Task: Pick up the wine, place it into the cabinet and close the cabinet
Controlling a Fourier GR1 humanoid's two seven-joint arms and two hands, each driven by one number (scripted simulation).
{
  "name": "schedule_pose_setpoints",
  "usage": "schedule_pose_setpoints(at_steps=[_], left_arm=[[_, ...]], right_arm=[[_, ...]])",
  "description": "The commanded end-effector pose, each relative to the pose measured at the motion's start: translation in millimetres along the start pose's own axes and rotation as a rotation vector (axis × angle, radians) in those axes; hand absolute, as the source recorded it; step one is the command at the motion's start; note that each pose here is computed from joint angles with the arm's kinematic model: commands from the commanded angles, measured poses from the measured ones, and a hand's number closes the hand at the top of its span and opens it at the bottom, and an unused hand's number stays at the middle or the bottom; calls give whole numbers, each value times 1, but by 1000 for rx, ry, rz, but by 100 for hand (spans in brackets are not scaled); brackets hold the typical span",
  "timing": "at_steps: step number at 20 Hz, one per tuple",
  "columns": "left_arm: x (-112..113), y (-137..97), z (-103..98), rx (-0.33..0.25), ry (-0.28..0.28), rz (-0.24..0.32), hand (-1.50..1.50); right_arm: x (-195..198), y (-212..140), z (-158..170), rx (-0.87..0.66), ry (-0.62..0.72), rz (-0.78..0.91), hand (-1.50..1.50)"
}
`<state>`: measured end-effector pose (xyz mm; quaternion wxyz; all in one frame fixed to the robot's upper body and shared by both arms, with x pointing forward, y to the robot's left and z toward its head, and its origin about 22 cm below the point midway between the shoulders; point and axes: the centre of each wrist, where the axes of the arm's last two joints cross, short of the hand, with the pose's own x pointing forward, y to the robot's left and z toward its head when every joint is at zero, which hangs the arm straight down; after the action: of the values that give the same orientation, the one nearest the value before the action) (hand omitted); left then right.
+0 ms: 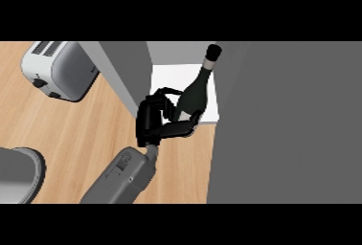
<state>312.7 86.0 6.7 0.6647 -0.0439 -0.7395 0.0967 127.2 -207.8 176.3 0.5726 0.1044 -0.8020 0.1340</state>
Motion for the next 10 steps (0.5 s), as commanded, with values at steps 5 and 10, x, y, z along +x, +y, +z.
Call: schedule_pose_setpoints(at_steps=[5, 10], left_arm=[[-24, 0, -5, 11, 21, 2, 150], [-21, 8, -27, 51, 53, 79, 150]], right_arm=[[45, 4, 33, 56, -56, -58, -150], [35, -3, 30, 43, -76, -50, -150]])
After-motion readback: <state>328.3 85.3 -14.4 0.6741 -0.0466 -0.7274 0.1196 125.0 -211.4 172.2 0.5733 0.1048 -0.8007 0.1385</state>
